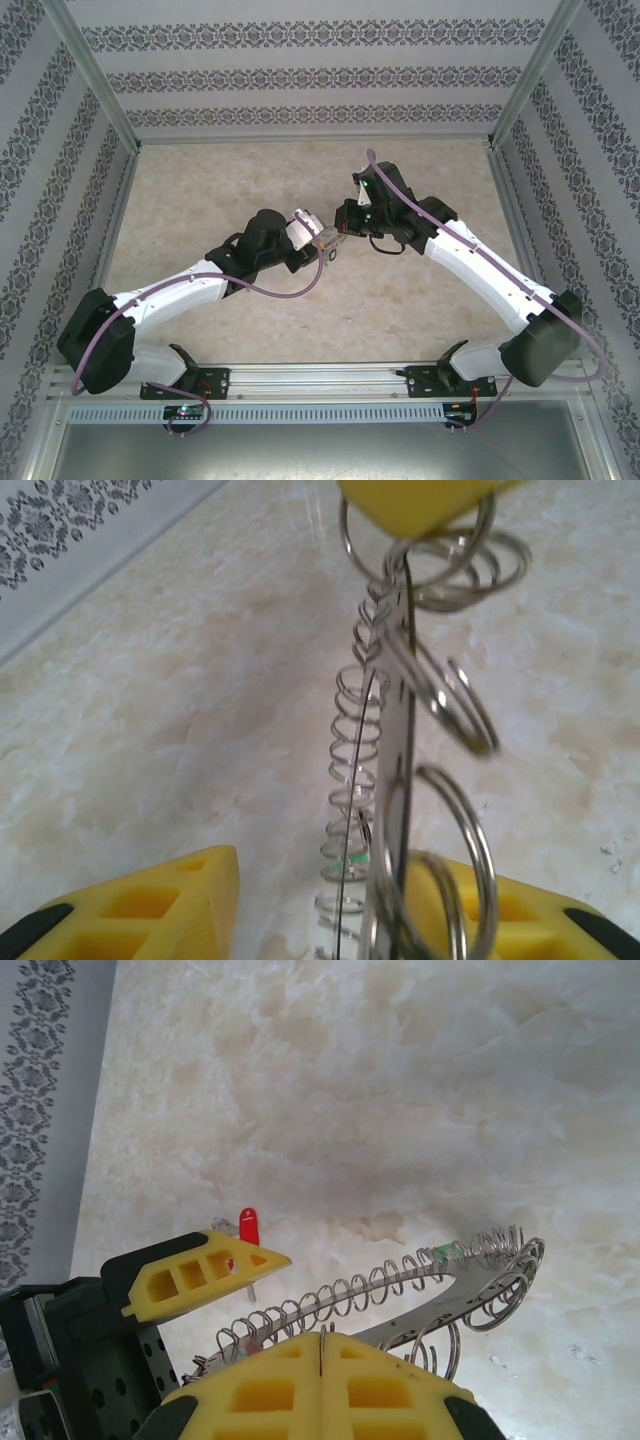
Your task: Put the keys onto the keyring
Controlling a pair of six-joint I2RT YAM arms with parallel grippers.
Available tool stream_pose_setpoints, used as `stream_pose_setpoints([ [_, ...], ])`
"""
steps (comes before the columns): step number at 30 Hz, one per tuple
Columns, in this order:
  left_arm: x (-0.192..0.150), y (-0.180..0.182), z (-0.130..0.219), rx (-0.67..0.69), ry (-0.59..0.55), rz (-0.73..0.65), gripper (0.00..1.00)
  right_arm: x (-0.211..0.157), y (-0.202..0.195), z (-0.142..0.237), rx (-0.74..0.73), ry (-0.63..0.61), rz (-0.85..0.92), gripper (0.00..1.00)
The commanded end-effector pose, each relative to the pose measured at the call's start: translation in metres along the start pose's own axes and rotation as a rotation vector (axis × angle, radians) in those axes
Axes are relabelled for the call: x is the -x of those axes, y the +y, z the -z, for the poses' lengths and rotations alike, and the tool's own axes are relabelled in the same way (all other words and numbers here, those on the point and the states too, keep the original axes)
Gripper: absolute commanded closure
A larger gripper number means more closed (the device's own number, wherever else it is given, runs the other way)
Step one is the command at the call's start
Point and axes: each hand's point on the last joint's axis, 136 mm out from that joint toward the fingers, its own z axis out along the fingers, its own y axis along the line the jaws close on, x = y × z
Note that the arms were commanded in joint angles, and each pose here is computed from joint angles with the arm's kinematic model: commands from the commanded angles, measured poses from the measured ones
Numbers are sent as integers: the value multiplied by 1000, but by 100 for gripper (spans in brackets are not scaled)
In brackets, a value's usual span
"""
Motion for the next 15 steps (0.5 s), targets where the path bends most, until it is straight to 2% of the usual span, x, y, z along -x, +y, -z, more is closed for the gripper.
stream_pose_setpoints([
  [1, 1, 0, 3, -8, 13, -10, 54, 16, 27, 21, 83, -75, -2, 100],
  [5, 1, -5, 4, -53, 12, -27, 53, 15, 31, 23, 96, -75, 14, 100],
  [6, 1, -3, 5, -50, 13, -26, 56, 14, 33, 24, 101, -76, 21, 100],
  [10, 5, 2, 9, -49, 5, -24, 80, 12, 35, 24, 108, -79, 39, 100],
  [15, 10, -2, 16, -78, -24, -62, 89, 8, 39, 20, 119, -53, 52, 100],
])
